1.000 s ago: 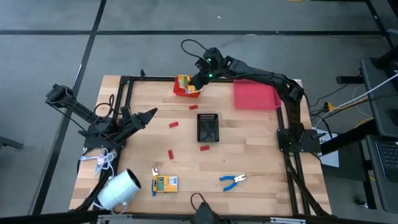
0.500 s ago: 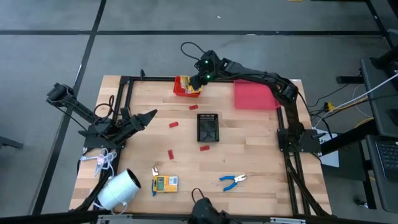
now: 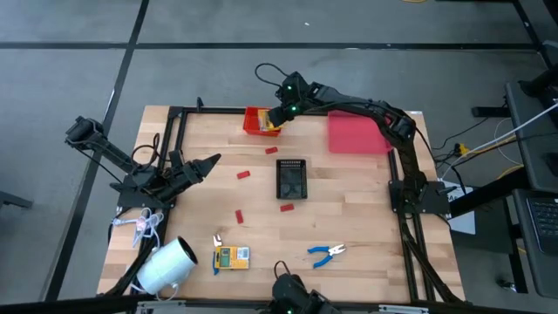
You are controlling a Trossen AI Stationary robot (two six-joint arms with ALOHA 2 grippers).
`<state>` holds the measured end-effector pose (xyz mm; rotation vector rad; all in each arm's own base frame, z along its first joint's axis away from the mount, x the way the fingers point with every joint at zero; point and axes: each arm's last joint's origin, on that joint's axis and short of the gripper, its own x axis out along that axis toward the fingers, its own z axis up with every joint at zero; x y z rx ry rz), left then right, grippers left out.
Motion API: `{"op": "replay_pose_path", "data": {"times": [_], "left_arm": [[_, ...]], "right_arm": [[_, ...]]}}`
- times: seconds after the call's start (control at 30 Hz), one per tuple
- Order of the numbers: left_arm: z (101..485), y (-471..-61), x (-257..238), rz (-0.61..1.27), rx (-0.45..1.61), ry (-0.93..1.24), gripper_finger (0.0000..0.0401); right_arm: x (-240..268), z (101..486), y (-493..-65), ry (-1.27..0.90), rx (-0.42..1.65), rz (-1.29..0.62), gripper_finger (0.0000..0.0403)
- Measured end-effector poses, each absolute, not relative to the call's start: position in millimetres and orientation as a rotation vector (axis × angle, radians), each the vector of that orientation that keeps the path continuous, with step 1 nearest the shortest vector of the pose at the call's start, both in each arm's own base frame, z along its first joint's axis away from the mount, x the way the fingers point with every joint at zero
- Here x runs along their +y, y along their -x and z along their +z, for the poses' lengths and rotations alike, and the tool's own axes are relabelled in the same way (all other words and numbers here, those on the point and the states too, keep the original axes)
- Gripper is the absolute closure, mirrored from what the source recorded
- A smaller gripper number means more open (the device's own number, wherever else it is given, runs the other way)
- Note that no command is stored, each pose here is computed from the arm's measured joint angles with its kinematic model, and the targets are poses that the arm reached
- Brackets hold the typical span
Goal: Pick & Place School Supplies
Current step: Put the yellow crayon box into the red bin
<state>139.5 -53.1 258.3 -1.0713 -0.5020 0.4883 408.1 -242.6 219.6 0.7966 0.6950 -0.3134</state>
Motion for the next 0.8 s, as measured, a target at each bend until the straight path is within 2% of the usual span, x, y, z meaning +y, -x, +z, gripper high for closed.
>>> {"op": "replay_pose_path", "data": {"times": [0.23, 0.6, 0.8], "left_arm": [[258.3, -139.5, -53.1, 0.489, -0.500, 1.066, 0.0340], [258.6, -139.4, -53.1, 0.488, -0.502, 1.066, 0.0340], [258.7, -138.6, -54.9, 0.492, -0.471, 0.986, 0.0340]], "right_arm": [[-245.9, 218.6, -405.1, -0.796, 0.704, -0.336, 0.0397], [-244.6, 216.8, -401.0, -0.797, 0.751, -0.397, 0.0294], [-215.4, 245.1, -401.7, -0.755, 0.764, -0.215, 0.0286]]}}
